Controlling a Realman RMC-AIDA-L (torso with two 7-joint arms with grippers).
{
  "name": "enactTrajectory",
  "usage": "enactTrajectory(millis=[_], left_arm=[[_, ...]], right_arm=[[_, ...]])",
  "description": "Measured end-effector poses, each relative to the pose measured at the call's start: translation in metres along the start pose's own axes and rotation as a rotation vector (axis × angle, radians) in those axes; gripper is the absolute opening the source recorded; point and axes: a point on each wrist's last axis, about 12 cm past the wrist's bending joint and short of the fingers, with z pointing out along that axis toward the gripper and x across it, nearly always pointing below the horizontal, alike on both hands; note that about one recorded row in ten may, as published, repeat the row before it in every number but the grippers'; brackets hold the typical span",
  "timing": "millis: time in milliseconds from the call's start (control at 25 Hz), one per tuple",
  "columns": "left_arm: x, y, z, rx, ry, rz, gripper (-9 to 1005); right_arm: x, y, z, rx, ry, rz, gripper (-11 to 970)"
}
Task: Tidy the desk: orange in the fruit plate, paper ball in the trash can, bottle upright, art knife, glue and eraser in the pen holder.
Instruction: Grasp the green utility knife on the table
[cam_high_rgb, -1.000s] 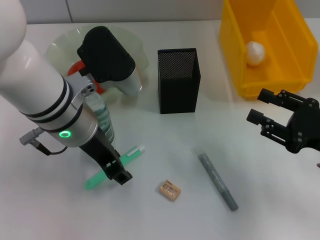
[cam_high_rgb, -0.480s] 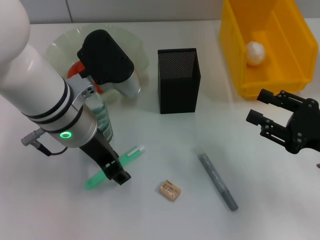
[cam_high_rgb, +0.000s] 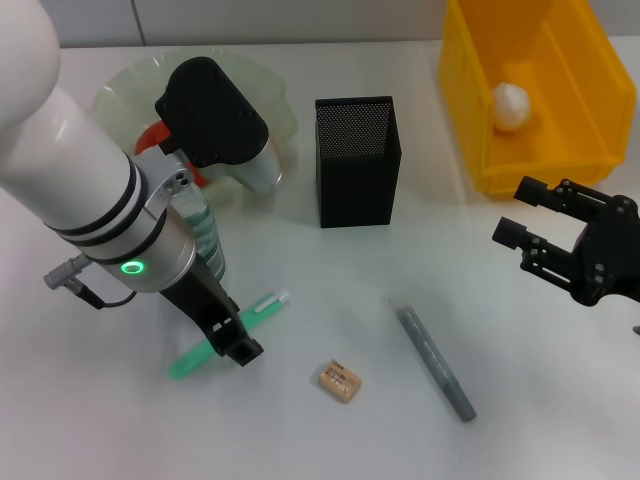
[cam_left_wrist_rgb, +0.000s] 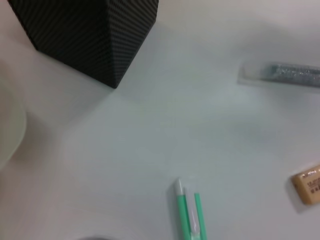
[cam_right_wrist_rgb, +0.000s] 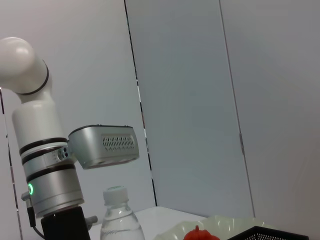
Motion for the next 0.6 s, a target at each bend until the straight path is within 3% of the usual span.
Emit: enactTrajectory(millis=[600], left_arm=[[0.0000,0.0044,0.0049,0.002,0.028,-0.006,572]], right_arm=[[-0.0005,-0.0009,0.0005,-0.001,0.002,-0.002,573]])
